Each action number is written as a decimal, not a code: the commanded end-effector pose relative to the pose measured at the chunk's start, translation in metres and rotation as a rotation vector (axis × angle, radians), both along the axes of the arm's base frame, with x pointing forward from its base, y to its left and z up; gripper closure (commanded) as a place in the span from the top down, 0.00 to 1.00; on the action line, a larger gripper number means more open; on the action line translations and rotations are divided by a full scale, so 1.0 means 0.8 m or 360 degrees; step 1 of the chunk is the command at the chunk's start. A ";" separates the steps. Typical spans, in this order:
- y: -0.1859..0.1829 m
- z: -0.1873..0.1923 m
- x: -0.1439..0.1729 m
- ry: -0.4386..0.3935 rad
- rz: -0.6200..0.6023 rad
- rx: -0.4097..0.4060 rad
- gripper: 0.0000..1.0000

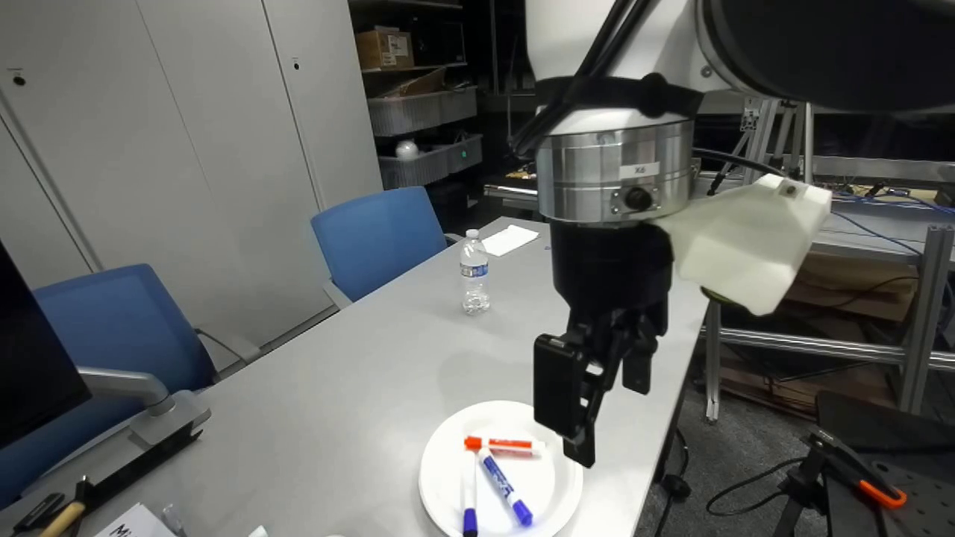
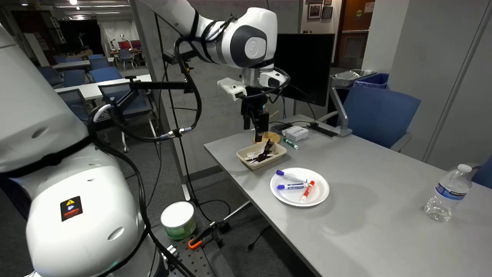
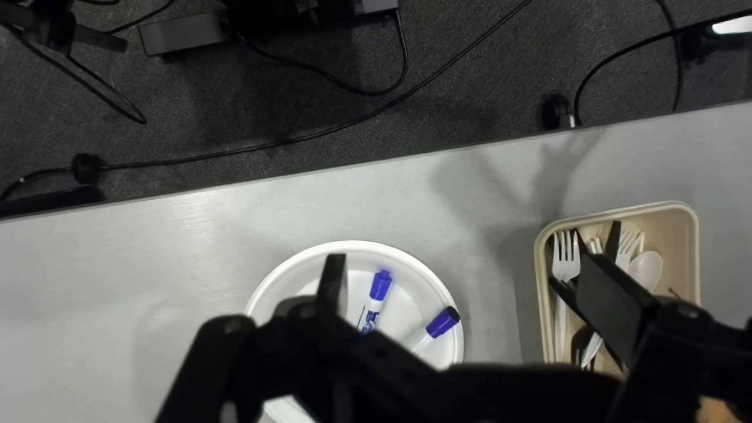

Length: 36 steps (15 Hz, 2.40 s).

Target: Remove the markers from the white plate

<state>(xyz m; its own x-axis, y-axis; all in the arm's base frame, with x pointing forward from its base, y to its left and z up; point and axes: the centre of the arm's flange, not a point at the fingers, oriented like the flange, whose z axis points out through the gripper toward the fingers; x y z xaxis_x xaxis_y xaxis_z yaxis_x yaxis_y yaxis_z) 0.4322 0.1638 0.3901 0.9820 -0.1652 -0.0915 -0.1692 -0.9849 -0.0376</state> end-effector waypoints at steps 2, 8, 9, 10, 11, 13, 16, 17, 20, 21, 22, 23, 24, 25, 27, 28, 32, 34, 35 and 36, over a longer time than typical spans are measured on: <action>-0.015 -0.012 0.032 0.0000 -0.0018 -0.0030 1.00; -0.073 -0.059 0.079 -0.0003 0.0109 -0.0073 1.00; -0.082 -0.069 0.087 -0.0008 0.0154 -0.0076 1.00; -0.090 -0.080 0.096 -0.0015 0.0193 -0.0083 1.00; -0.097 -0.089 0.104 -0.0018 0.0226 -0.0085 1.00; -0.105 -0.103 0.117 -0.0004 0.0276 -0.0092 1.00; -0.106 -0.106 0.099 0.0025 0.0241 -0.0079 1.00; -0.106 -0.109 0.103 0.0028 0.0248 -0.0077 1.00; -0.105 -0.109 0.107 0.0024 0.0252 -0.0076 1.00; -0.102 -0.110 0.106 0.0031 0.0258 -0.0088 1.00; -0.103 -0.120 0.114 0.0021 0.0261 -0.0076 1.00; -0.101 -0.128 0.119 0.0006 0.0271 -0.0081 1.00; -0.098 -0.136 0.124 -0.0003 0.0280 -0.0090 1.00; -0.093 -0.146 0.131 -0.0013 0.0302 -0.0096 1.00; -0.085 -0.166 0.142 -0.0039 0.0335 -0.0117 1.00; -0.083 -0.179 0.148 -0.0057 0.0349 -0.0132 1.00; -0.077 -0.221 0.168 -0.0088 0.0425 -0.0126 1.00; -0.079 -0.236 0.182 -0.0099 0.0457 -0.0112 1.00; -0.080 -0.242 0.189 -0.0100 0.0474 -0.0111 1.00; -0.083 -0.249 0.195 -0.0088 0.0507 -0.0102 1.00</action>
